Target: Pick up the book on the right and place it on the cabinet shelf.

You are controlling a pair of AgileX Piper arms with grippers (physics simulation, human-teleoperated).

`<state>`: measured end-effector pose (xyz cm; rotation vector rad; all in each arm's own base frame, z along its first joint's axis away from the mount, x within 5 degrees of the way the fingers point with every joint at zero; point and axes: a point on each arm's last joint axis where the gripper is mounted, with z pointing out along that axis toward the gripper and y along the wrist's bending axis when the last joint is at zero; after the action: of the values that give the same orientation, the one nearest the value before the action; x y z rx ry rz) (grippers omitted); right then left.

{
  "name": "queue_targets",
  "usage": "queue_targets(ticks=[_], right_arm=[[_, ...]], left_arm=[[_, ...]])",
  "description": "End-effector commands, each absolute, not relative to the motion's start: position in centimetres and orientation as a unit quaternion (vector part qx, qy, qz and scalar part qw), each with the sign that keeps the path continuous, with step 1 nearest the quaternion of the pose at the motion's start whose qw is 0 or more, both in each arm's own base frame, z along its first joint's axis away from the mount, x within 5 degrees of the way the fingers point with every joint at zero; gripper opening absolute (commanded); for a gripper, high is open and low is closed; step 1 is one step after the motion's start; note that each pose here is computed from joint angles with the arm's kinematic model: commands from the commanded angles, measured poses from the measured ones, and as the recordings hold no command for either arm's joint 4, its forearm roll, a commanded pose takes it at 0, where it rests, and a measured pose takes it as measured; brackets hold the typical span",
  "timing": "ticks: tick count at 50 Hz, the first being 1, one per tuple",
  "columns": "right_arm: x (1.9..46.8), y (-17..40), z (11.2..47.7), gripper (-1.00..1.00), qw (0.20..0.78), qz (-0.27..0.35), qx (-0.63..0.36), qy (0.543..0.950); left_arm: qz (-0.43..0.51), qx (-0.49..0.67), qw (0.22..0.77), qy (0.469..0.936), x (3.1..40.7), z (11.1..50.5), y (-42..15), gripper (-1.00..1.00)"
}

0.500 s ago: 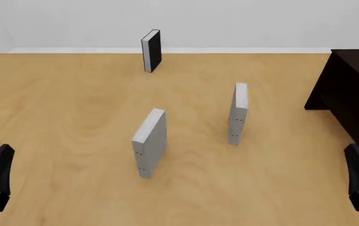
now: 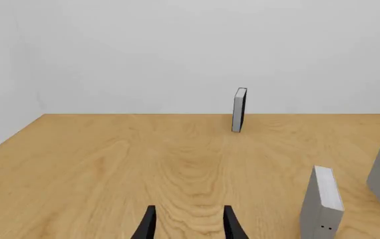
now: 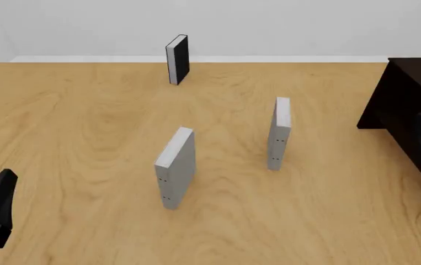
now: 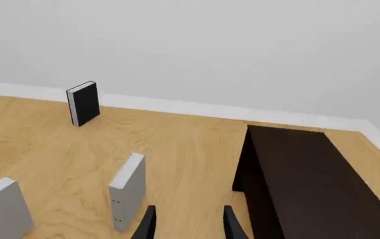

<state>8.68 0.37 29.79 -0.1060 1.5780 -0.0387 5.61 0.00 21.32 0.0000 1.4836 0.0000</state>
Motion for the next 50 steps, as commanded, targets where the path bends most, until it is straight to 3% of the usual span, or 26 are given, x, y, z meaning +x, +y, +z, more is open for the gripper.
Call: queue_targets(ticks=[1, 10, 33, 50], right_arm=[[12.5, 1.4, 35.0, 1.0, 0.667, 0.005, -0.08, 0.741], [15.5, 2.9, 39.7, 1.0, 0.645, 0.032, -0.102, 0.757], [22.2, 5.5, 43.3, 1.0, 0.577, 0.047, -0.13, 0.805], [29.8, 8.2, 40.0, 1.0, 0.477, 0.07, -0.106, 0.87]], left_arm=[[0.0, 0.0, 0.737, 0.676, 5.6, 21.3, 0.0, 1.0], [0.0, 0.0, 0.737, 0.676, 5.6, 21.3, 0.0, 1.0], [0.0, 0.0, 0.737, 0.676, 5.6, 21.3, 0.0, 1.0], [0.0, 0.0, 0.737, 0.676, 5.6, 21.3, 0.0, 1.0]])
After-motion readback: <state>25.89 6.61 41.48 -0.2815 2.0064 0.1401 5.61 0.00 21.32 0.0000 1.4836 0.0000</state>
